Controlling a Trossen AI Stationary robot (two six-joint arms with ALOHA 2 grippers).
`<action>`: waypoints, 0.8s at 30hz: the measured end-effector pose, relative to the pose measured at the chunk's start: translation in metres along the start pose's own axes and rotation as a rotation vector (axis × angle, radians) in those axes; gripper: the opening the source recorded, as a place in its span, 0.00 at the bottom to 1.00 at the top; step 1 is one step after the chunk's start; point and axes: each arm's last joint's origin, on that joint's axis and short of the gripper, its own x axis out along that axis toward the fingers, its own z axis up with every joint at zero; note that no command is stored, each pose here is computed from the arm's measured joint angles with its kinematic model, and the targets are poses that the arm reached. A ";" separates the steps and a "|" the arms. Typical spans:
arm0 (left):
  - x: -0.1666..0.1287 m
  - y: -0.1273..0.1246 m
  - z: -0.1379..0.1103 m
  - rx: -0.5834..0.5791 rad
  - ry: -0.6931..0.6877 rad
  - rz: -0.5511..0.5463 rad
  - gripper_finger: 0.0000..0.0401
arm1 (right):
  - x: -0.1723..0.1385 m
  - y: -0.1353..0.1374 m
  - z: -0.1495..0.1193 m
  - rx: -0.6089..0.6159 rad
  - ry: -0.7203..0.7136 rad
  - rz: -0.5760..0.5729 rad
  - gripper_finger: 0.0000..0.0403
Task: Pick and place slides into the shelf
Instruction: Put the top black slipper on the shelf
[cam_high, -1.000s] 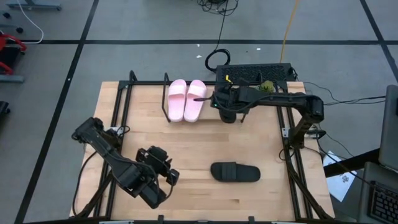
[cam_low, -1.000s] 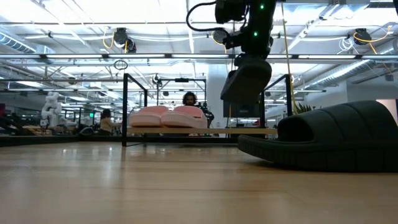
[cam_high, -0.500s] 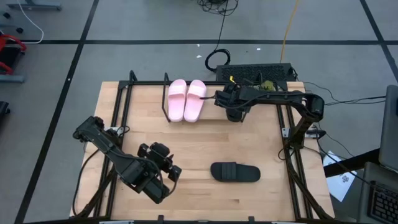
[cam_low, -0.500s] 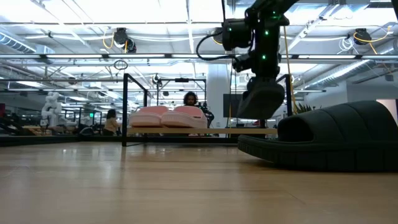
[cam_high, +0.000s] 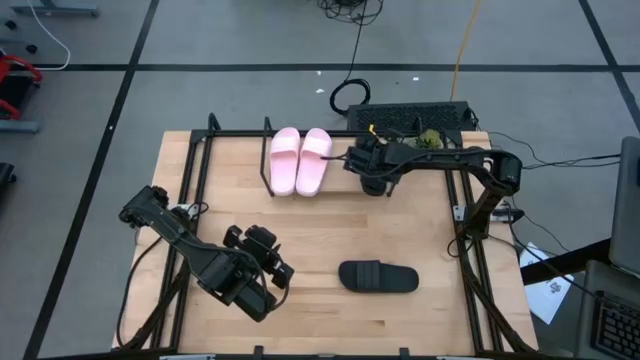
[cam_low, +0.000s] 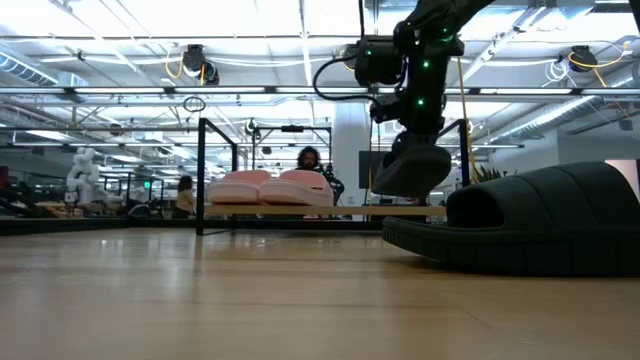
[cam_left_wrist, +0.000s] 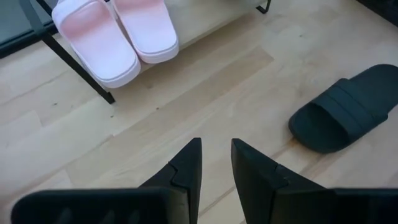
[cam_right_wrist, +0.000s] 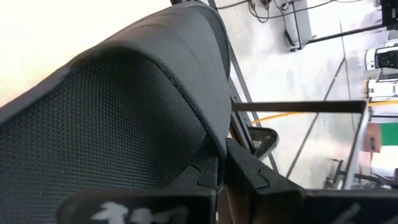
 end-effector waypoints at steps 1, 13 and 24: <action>0.000 0.000 0.000 0.001 0.000 0.000 0.21 | 0.000 0.000 0.000 0.002 -0.004 0.002 0.00; 0.000 0.000 0.000 0.000 0.000 0.000 0.21 | 0.004 -0.004 -0.001 -0.022 0.020 -0.002 0.00; 0.000 0.000 0.001 0.000 -0.031 -0.001 0.21 | 0.015 0.000 0.001 -0.085 0.051 -0.009 0.00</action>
